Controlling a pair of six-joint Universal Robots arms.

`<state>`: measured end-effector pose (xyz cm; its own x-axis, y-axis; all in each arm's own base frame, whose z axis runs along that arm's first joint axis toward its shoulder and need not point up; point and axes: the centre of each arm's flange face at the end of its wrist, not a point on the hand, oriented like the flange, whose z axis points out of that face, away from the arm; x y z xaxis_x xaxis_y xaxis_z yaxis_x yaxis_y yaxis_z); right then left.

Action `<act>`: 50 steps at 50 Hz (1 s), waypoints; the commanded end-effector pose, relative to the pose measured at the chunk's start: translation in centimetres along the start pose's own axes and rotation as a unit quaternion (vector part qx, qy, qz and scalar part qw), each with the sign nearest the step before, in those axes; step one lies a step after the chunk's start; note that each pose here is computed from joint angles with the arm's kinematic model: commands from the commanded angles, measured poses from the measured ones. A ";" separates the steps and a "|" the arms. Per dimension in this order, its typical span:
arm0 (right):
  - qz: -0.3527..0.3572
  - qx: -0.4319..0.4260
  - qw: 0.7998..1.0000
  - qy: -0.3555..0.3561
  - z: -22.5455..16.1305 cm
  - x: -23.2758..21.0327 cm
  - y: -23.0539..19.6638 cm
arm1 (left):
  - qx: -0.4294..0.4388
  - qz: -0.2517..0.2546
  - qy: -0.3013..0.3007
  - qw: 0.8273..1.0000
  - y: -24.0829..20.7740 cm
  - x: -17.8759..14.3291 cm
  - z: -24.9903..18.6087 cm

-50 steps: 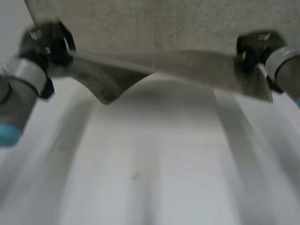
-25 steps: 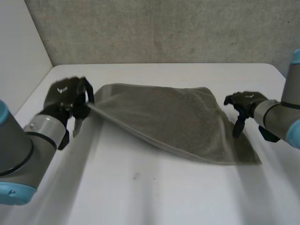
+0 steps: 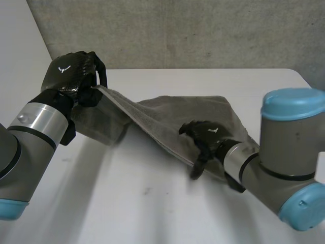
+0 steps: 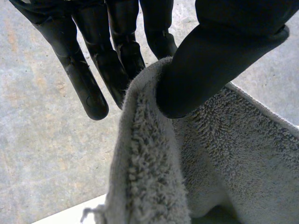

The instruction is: Fold the towel.

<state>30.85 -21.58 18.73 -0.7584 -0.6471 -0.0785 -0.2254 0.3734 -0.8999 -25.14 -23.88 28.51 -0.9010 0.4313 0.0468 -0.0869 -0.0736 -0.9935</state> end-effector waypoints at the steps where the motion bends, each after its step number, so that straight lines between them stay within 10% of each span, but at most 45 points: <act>1: 0.062 -0.002 0.998 -0.010 2.1 0.0 2.2 | -0.002 -0.002 -0.003 1.000 0.2 -0.1 0.1; 22: -0.029 0.036 0.977 0.207 1.0 11.6 2.8 | -0.016 -0.015 -0.049 0.999 1.1 -3.1 0.7; 50: -0.076 0.094 0.973 0.195 -3.6 15.1 -0.7 | -0.047 -0.011 -0.050 0.998 2.1 -3.2 0.0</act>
<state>17.53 -29.36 15.47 -0.9166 -0.3822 0.1169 -0.2336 0.2749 -0.9327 -22.53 -25.96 26.23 -0.9381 0.3367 0.0814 -0.0850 0.0041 -0.9964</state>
